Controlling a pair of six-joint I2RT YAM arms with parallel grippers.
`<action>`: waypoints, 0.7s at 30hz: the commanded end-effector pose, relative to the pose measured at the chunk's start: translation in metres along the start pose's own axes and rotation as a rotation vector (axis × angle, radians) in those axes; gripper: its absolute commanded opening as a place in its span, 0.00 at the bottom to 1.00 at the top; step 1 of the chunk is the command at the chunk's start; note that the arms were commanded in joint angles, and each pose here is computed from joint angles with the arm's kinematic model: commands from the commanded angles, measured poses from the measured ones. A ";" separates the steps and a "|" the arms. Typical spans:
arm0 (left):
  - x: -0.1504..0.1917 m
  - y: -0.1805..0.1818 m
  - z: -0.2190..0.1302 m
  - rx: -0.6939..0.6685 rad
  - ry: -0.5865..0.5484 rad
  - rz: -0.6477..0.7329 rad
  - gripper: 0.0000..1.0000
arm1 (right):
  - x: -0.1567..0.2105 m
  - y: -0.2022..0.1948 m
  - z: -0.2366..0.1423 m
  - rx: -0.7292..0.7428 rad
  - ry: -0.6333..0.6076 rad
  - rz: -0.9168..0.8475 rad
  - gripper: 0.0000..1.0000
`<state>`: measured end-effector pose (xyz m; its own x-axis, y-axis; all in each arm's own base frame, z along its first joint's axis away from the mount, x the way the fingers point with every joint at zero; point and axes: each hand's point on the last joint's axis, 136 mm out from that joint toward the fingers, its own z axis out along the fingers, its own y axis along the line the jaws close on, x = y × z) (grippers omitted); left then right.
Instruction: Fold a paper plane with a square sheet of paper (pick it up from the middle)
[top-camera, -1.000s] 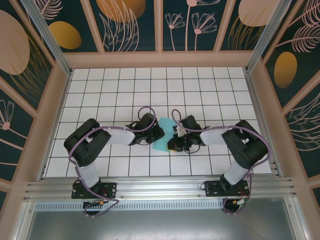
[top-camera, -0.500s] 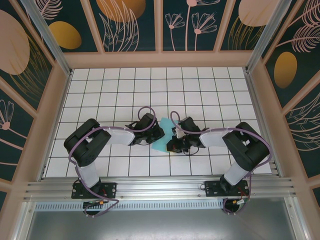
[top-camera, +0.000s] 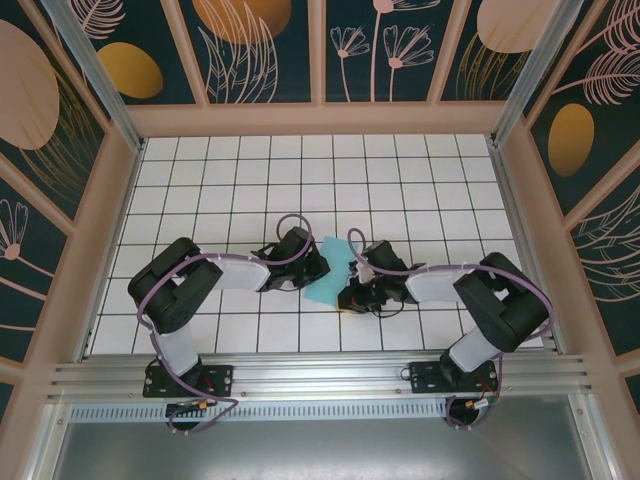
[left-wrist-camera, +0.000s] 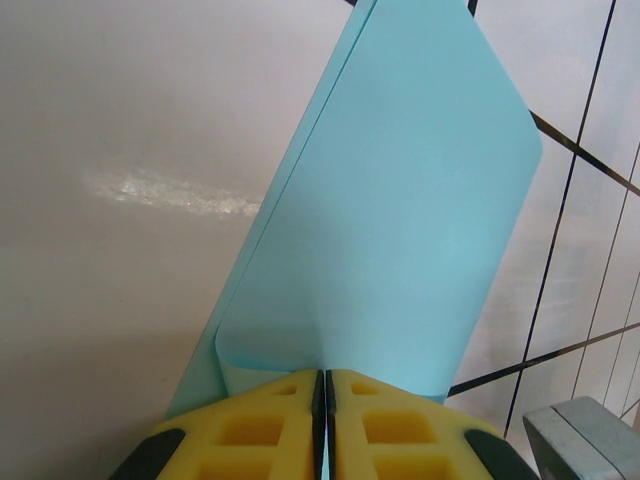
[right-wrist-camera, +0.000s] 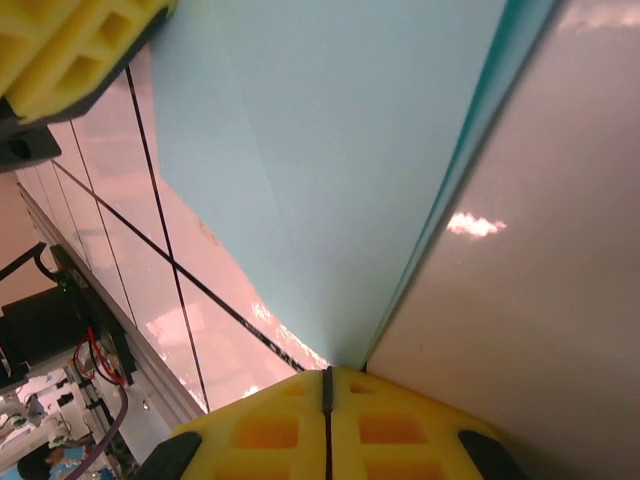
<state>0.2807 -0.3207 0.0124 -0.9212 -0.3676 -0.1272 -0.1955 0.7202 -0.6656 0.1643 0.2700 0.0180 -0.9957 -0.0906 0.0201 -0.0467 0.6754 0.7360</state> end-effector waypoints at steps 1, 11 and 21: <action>0.015 0.045 0.005 -0.139 0.043 -0.004 0.14 | -0.007 0.024 -0.010 -0.030 -0.015 -0.018 0.10; 0.015 0.040 0.006 -0.125 0.045 0.003 0.15 | -0.044 0.032 -0.009 -0.015 -0.094 -0.021 0.09; 0.015 0.036 0.004 -0.115 0.046 0.006 0.15 | -0.019 -0.023 0.010 0.086 -0.033 0.079 0.09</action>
<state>0.2794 -0.3218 0.0127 -0.9243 -0.3620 -0.1208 -0.1937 0.7180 -0.6686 0.1940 0.2755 0.0146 -0.9996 -0.0267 0.0036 -0.0162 0.7012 0.7128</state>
